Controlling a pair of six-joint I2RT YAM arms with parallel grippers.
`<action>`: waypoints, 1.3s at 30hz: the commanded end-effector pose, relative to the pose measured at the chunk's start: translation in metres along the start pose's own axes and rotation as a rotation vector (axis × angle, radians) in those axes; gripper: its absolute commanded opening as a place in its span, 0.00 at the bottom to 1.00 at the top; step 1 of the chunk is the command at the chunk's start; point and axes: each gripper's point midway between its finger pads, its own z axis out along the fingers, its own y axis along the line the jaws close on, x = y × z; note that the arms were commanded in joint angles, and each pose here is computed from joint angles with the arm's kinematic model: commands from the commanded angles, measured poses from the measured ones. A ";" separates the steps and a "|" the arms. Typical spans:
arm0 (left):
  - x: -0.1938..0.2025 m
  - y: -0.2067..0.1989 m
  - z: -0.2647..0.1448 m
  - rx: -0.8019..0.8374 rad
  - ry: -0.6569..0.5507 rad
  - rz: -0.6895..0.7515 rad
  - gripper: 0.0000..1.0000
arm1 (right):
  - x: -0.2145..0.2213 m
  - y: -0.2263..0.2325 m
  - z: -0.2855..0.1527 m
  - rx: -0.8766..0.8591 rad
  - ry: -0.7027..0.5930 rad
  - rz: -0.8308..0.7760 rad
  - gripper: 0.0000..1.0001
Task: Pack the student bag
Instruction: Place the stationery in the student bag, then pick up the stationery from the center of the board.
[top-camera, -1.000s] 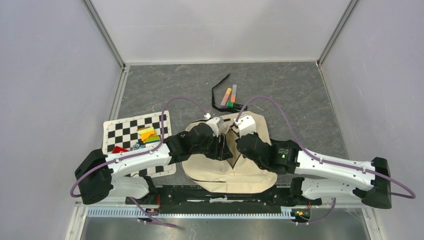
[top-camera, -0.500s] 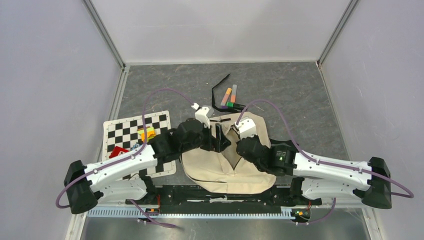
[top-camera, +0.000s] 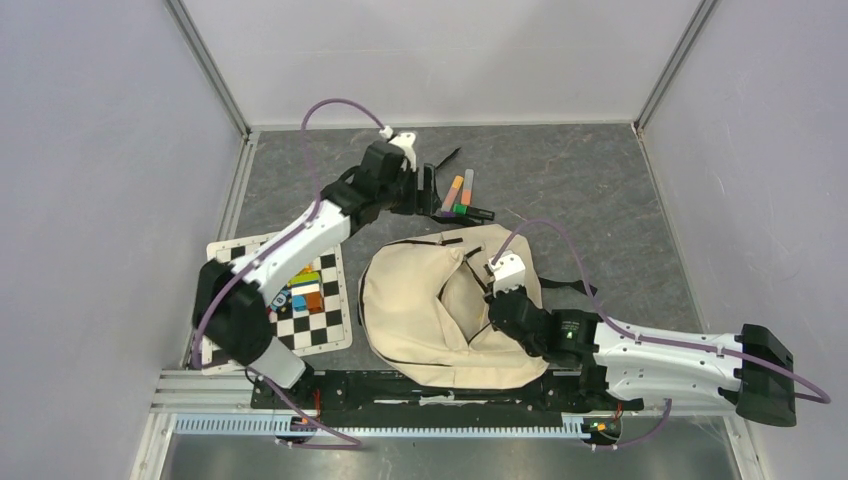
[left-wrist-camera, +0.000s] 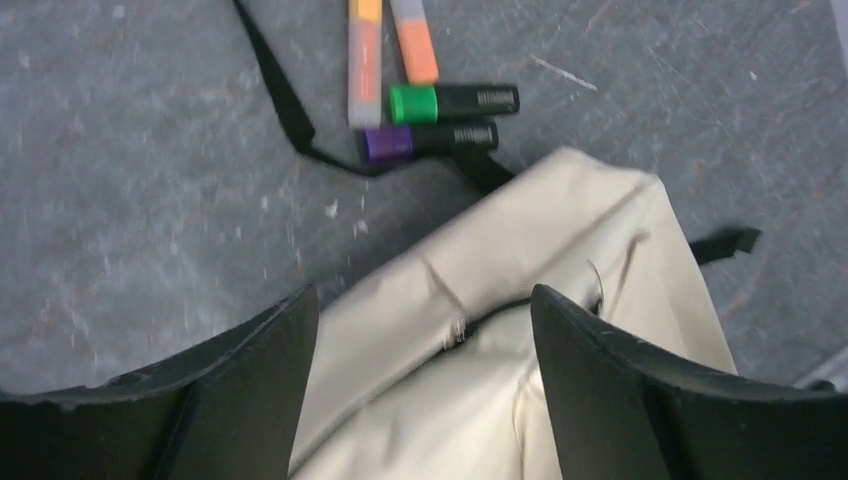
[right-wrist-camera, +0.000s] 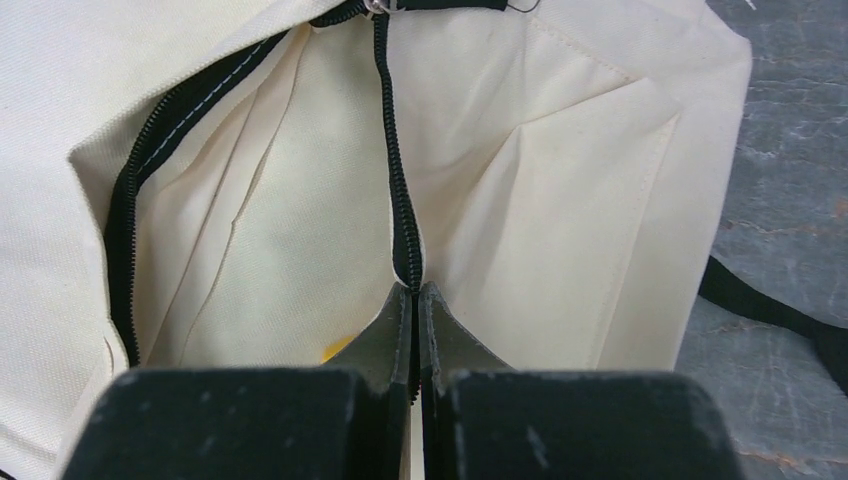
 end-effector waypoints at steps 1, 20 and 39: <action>-0.031 -0.008 0.045 0.065 0.019 0.165 0.79 | 0.007 0.005 0.004 -0.023 0.001 0.013 0.00; -0.020 0.051 0.211 -0.098 0.215 0.223 0.60 | -0.002 0.011 0.003 -0.055 -0.024 0.001 0.00; 0.022 0.053 0.241 -0.045 0.308 0.175 0.50 | -0.003 0.009 0.005 -0.047 -0.026 0.007 0.00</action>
